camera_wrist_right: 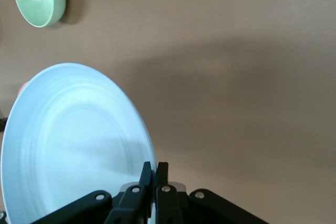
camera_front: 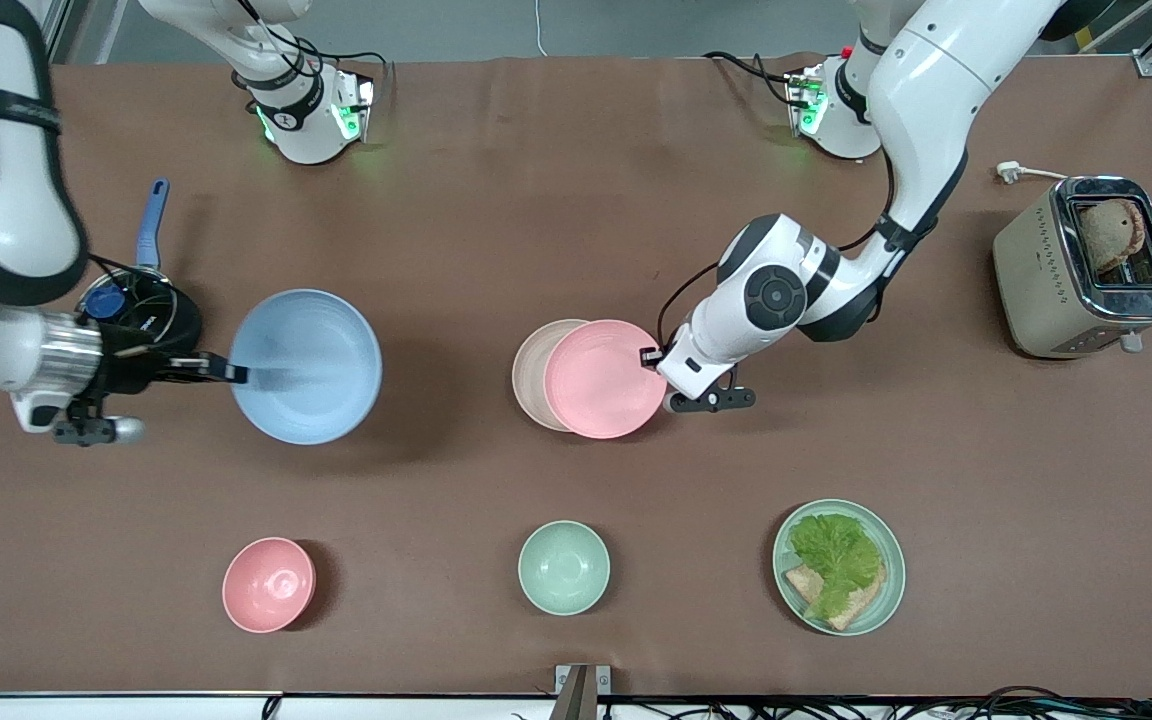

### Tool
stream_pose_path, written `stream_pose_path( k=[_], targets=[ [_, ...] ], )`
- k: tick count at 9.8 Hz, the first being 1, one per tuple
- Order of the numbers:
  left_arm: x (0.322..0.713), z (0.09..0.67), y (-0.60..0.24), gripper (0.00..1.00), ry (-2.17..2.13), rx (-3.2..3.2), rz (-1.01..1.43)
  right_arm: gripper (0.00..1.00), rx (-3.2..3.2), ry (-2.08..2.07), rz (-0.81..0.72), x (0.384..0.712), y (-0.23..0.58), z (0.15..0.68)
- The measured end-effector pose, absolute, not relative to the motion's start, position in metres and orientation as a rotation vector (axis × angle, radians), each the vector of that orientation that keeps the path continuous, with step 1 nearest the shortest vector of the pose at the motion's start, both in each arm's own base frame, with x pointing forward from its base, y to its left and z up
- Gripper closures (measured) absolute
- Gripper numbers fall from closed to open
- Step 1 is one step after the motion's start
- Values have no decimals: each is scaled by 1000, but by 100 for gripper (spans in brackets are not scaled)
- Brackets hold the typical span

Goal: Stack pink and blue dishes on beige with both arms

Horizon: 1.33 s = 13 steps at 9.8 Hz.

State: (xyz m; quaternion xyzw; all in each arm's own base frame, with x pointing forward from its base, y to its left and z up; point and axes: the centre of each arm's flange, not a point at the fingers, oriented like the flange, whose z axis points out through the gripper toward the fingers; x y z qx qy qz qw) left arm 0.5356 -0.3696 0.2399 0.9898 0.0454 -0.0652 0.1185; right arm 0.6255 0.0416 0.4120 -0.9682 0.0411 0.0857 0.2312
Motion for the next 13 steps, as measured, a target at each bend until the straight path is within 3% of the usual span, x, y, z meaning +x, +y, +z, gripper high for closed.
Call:
stream_pose_path(
  k=[4,9,10,13],
  targets=[
    [529,236,-388,96,113,2887,-195,95,-2667,227,179,612,140,378],
    [516,235,-406,92,178,2890,-218,95,-2669,267,136,564,233,330],
    [513,236,-411,85,215,2889,-221,95,-2672,274,119,562,233,326],
    [527,257,-408,42,272,2872,-174,95,-2672,274,95,552,246,319]
  ],
)
